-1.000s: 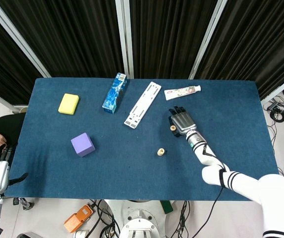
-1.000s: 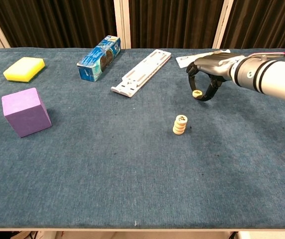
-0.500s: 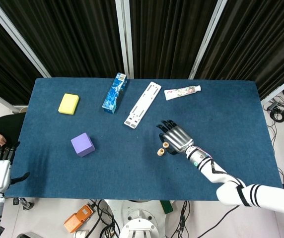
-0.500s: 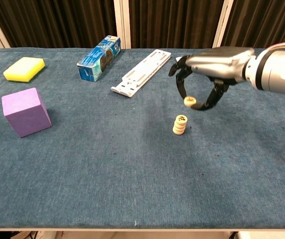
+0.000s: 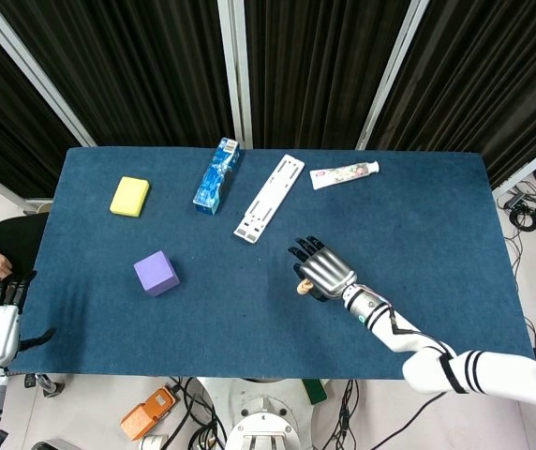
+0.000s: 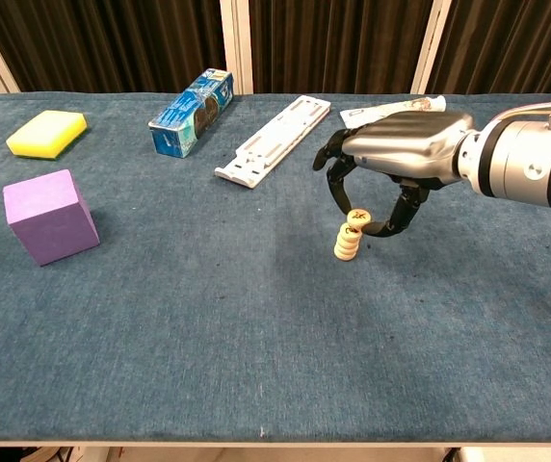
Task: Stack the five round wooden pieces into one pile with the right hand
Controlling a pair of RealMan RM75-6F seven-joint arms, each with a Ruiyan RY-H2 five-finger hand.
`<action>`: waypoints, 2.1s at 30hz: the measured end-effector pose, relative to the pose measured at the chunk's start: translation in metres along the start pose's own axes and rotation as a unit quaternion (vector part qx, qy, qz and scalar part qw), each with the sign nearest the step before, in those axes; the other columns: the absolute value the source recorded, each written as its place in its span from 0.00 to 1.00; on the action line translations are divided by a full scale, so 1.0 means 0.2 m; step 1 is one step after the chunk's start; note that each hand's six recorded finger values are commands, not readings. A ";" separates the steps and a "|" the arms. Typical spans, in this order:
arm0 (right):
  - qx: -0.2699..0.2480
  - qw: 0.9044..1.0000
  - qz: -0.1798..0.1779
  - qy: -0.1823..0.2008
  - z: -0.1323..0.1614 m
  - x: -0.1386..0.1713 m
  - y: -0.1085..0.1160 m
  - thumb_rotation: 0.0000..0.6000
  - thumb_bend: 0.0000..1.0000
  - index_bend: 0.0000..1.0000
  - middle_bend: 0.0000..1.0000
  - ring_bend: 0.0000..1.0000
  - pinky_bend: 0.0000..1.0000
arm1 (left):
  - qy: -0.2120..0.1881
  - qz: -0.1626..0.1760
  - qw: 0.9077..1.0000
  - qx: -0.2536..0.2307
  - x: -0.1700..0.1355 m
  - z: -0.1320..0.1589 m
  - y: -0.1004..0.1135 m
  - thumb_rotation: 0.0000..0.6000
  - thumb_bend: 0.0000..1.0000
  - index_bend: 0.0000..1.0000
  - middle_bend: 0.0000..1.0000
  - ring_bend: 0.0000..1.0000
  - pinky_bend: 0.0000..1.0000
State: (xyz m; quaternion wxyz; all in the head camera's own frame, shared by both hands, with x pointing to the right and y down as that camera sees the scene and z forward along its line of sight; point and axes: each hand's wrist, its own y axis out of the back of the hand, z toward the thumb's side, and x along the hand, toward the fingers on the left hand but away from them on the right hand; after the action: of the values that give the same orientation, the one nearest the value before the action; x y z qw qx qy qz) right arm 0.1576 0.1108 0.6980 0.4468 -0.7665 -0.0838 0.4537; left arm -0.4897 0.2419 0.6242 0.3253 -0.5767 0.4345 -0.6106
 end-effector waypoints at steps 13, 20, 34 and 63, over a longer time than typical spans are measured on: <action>0.002 1.000 0.000 0.000 0.01 -0.01 -0.01 1.00 0.50 0.54 0.18 0.10 0.14 | 0.000 0.000 1.000 0.000 0.00 0.00 0.00 1.00 0.03 0.09 0.11 0.07 0.02; 0.001 1.000 0.002 0.000 0.01 -0.01 -0.01 1.00 0.49 0.53 0.18 0.10 0.14 | 0.001 -0.001 1.000 -0.001 0.00 0.00 0.00 1.00 0.03 0.09 0.11 0.07 0.02; -0.001 1.000 0.001 0.006 0.02 -0.01 -0.02 1.00 0.49 0.49 0.18 0.10 0.14 | 0.003 -0.001 1.000 0.000 0.00 -0.01 -0.01 1.00 0.03 0.09 0.11 0.07 0.02; -0.071 0.946 -0.199 -0.245 -0.60 0.95 0.12 1.00 0.41 0.04 0.10 0.00 0.06 | -0.033 0.024 0.999 -0.006 0.06 0.08 0.05 1.00 0.03 0.09 0.11 0.07 0.02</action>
State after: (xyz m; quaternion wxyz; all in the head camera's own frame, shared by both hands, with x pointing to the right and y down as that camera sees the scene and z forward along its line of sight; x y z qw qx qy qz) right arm 0.3520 0.1257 0.5843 0.4378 -0.6295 -0.3731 0.5223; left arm -0.4755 0.2246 0.6190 0.3505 -0.5882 0.4407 -0.5805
